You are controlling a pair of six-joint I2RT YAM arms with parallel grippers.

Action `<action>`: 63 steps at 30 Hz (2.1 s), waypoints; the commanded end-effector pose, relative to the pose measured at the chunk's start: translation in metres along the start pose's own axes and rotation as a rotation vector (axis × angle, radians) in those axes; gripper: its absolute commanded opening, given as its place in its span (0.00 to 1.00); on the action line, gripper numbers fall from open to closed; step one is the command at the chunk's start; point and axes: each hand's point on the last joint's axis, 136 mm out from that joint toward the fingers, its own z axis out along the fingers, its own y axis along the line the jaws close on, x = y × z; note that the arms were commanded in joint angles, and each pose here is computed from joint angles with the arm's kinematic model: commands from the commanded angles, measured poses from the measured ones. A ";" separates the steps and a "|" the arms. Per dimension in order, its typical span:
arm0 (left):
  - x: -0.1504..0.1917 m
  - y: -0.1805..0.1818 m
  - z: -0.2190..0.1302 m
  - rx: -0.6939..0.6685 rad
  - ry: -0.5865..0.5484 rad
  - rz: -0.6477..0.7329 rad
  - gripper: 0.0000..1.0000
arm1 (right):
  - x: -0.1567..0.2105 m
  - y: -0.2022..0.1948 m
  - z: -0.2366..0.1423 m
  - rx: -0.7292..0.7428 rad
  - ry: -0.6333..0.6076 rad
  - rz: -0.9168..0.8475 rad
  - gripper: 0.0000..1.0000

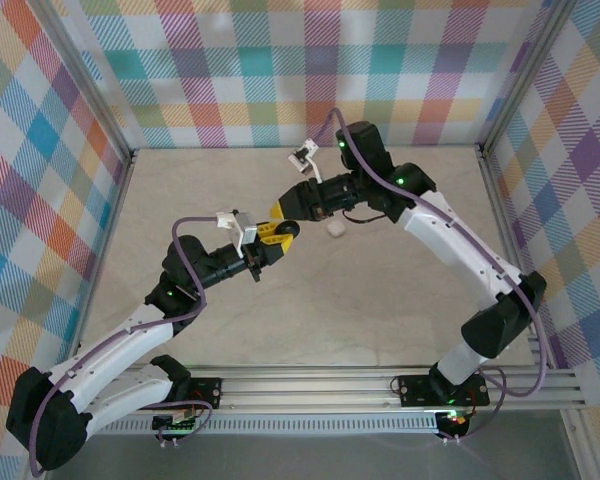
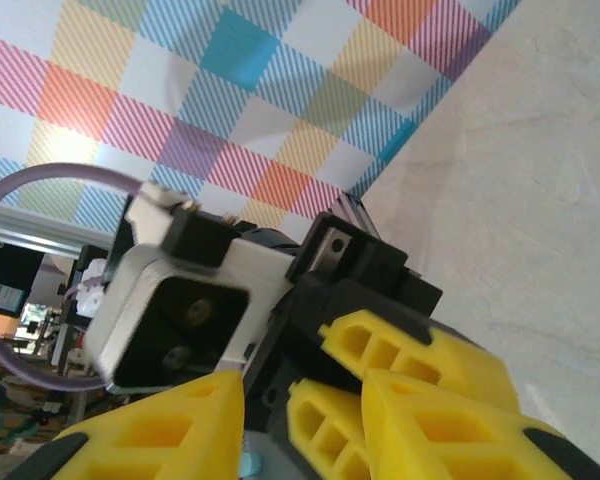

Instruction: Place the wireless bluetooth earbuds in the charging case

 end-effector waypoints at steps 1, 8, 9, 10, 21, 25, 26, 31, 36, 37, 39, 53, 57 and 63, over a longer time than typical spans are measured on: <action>-0.009 0.002 -0.004 -0.031 -0.016 -0.018 0.00 | -0.008 0.016 -0.028 0.001 -0.117 -0.085 0.39; -0.015 -0.013 -0.004 0.059 -0.011 -0.098 0.00 | -0.002 0.005 -0.055 0.045 -0.266 -0.224 0.55; -0.017 -0.016 -0.004 0.084 -0.011 -0.114 0.00 | 0.002 0.003 -0.054 0.044 -0.260 -0.239 0.59; -0.019 -0.020 -0.003 0.106 -0.012 -0.125 0.00 | 0.005 0.000 -0.053 0.045 -0.255 -0.249 0.62; -0.029 -0.027 0.008 0.182 0.035 -0.252 0.00 | 0.026 -0.036 -0.044 0.084 -0.228 -0.233 0.59; 0.012 0.007 0.019 -0.002 0.189 -0.348 0.00 | 0.020 -0.076 -0.067 0.323 -0.318 -0.151 0.60; 0.032 0.021 0.020 -0.079 0.263 -0.385 0.00 | 0.020 -0.088 -0.077 0.393 -0.343 -0.127 0.60; 0.115 0.057 0.024 -0.244 0.504 -0.524 0.00 | 0.038 -0.136 -0.106 0.609 -0.383 -0.011 0.63; 0.187 0.075 0.026 -0.353 0.670 -0.670 0.00 | 0.063 -0.177 -0.114 0.686 -0.355 0.102 0.67; 0.199 0.078 0.026 -0.377 0.693 -0.697 0.00 | 0.068 -0.184 -0.114 0.699 -0.349 0.117 0.68; 0.223 0.081 0.028 -0.402 0.731 -0.765 0.00 | 0.077 -0.198 -0.114 0.731 -0.329 0.148 0.68; 0.287 0.047 0.082 -0.355 0.858 -0.857 0.00 | 0.096 -0.226 -0.117 0.776 -0.272 0.197 0.71; 0.296 0.047 0.080 -0.386 0.893 -0.847 0.13 | 0.097 -0.228 -0.121 0.784 -0.272 0.200 0.73; 0.290 0.052 0.069 -0.437 0.929 -0.777 0.34 | 0.096 -0.230 -0.130 0.812 -0.287 0.185 0.79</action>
